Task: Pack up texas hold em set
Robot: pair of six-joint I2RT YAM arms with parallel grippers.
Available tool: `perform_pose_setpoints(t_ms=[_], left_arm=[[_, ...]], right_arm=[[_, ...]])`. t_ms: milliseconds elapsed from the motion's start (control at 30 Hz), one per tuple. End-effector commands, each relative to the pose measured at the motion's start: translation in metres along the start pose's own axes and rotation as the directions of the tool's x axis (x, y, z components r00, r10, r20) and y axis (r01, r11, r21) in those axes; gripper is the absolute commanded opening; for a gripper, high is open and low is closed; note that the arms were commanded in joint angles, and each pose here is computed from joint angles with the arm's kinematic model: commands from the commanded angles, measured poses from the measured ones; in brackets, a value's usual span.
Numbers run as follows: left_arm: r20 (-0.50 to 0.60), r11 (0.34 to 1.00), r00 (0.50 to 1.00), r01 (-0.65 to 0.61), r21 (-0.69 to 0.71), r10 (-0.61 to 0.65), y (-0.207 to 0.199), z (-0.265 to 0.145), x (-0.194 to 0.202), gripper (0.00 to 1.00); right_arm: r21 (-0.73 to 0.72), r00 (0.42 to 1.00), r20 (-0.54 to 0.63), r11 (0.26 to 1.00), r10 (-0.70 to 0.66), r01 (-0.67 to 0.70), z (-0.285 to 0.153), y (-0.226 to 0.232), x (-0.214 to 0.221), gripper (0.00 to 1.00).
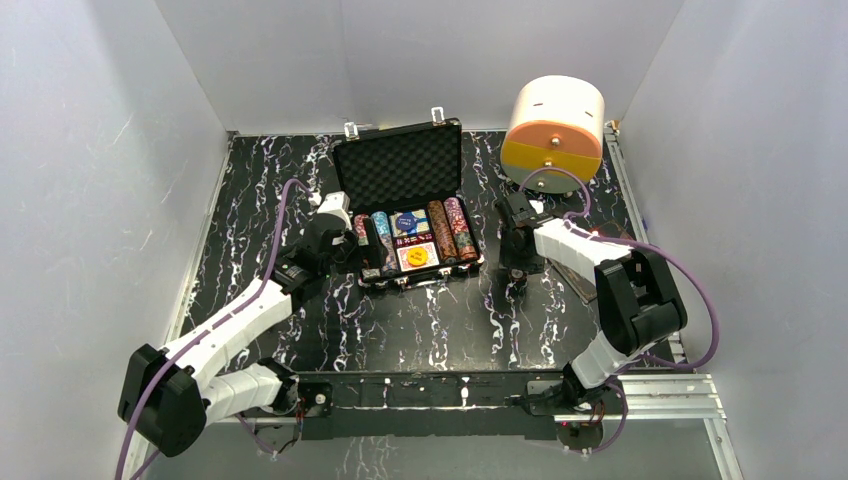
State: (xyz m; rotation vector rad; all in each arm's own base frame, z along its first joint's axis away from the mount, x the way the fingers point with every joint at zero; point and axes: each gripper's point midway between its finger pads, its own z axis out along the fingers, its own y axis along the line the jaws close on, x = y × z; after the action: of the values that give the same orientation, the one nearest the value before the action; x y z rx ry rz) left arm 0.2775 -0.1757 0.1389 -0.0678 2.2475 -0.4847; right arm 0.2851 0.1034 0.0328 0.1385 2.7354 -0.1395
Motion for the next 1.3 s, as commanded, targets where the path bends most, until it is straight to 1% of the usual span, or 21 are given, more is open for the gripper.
perform_pose_setpoints(t_ms=[0,133,233,467,567,667,767,900,933,967,1100,1133,1267], left_arm=[[0.016,1.0,1.0,-0.003,-0.007,0.003,0.001,-0.005,-0.006,0.98],[0.018,1.0,1.0,-0.003,-0.007,0.003,0.001,-0.005,-0.006,0.98],[0.017,1.0,1.0,-0.003,-0.004,0.003,0.0,-0.004,-0.006,0.98],[0.017,1.0,1.0,-0.004,-0.006,0.004,0.001,-0.005,-0.006,0.98],[0.015,1.0,1.0,-0.007,-0.003,0.007,0.0,-0.004,-0.005,0.98],[0.014,1.0,1.0,-0.01,-0.003,0.01,0.0,-0.004,-0.006,0.98],[0.02,1.0,1.0,-0.012,0.001,0.012,-0.001,-0.004,-0.009,0.98],[0.013,1.0,1.0,-0.009,0.0,0.01,-0.001,-0.003,-0.007,0.98],[0.011,1.0,1.0,-0.008,0.0,0.008,-0.001,-0.003,-0.007,0.98],[0.01,1.0,1.0,-0.008,-0.001,0.008,-0.002,-0.003,-0.008,0.98],[0.006,1.0,1.0,0.001,0.0,-0.001,-0.001,-0.001,-0.005,0.98],[0.007,1.0,1.0,-0.001,0.002,0.001,-0.002,-0.002,-0.005,0.98],[0.006,1.0,1.0,-0.004,-0.002,0.004,-0.001,-0.002,-0.006,0.99]], right_arm=[[-0.011,0.999,0.04,1.0,0.014,-0.013,-0.004,0.002,-0.011,0.61],[-0.04,1.0,0.022,0.999,0.018,-0.017,-0.005,0.004,-0.009,0.68],[-0.082,1.0,0.007,0.996,-0.025,0.025,-0.005,0.008,-0.005,0.7],[-0.13,0.991,-0.026,0.983,-0.13,0.126,0.0,0.003,0.006,0.71],[-0.122,0.99,-0.019,0.983,-0.143,0.139,0.003,-0.003,0.004,0.71],[-0.151,0.986,-0.004,0.975,-0.164,0.161,0.002,0.0,0.001,0.71],[-0.172,0.986,-0.026,0.973,-0.163,0.156,0.006,0.004,0.003,0.71],[-0.145,0.991,-0.053,0.983,-0.124,0.115,0.014,-0.001,0.004,0.7],[-0.119,0.995,-0.076,0.991,-0.068,0.058,0.017,-0.009,0.002,0.69],[-0.14,0.996,-0.088,0.99,-0.012,0.0,0.02,-0.014,-0.002,0.66],[-0.175,0.993,-0.113,0.984,-0.02,0.0,0.024,-0.009,0.004,0.53],[-0.173,0.993,-0.118,0.985,-0.02,-0.001,0.024,-0.009,0.005,0.52],[-0.15,0.993,-0.12,0.989,-0.015,-0.003,0.024,-0.012,0.004,0.52]])
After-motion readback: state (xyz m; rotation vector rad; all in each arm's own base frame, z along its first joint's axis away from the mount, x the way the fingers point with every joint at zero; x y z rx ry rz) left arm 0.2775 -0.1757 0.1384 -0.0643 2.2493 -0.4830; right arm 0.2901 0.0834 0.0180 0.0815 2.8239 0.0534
